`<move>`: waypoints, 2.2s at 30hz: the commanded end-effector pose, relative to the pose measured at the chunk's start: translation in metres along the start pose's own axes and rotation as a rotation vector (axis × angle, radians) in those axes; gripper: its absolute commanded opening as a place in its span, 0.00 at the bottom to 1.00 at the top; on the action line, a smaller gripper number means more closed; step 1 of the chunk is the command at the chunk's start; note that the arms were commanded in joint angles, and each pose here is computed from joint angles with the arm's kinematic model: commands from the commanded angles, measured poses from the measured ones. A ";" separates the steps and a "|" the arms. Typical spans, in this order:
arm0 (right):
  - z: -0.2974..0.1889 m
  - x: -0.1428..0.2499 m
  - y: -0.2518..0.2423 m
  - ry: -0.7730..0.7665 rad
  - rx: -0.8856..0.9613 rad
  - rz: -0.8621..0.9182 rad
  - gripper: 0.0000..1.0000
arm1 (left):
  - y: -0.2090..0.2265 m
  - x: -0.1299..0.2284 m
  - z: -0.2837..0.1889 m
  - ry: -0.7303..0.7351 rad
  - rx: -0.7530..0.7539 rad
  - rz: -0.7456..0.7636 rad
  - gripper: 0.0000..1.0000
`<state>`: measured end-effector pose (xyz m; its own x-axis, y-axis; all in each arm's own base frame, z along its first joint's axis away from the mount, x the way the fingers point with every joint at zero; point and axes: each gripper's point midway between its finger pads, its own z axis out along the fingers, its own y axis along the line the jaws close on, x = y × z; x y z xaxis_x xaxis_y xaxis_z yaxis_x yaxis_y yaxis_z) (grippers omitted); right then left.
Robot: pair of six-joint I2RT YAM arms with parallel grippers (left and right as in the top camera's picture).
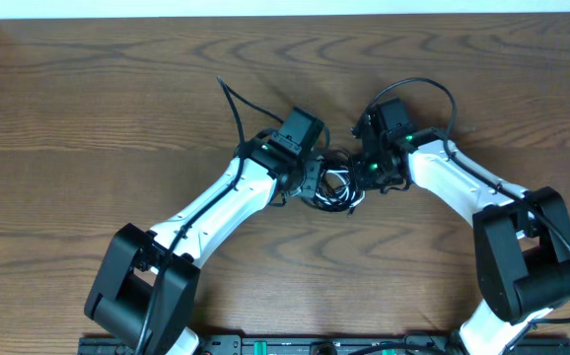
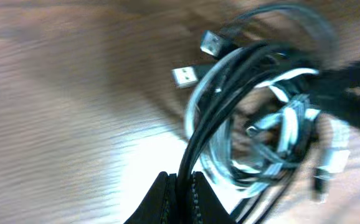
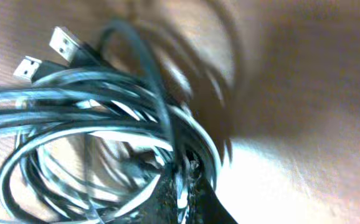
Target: Untangle cables
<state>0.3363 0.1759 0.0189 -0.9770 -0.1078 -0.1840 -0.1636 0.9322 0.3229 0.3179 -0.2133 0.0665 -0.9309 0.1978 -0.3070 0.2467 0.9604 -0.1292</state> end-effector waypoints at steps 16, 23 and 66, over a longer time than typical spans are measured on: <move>-0.135 -0.043 -0.022 -0.344 0.081 0.066 0.15 | 0.025 -0.003 -0.004 0.014 -0.023 -0.037 0.08; -0.098 -0.032 0.011 -0.230 -0.028 -0.032 0.40 | -0.030 0.000 -0.011 0.037 0.296 0.115 0.08; 0.005 0.015 0.007 0.043 0.098 -0.129 0.43 | -0.022 -0.004 -0.009 0.020 0.249 0.121 0.07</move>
<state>0.3231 0.1836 0.0177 -0.9473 -0.2604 -0.1865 -0.2993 0.9269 0.2265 0.3103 -0.2349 0.0757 -0.9020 0.3110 -0.2994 0.4047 0.8508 -0.3354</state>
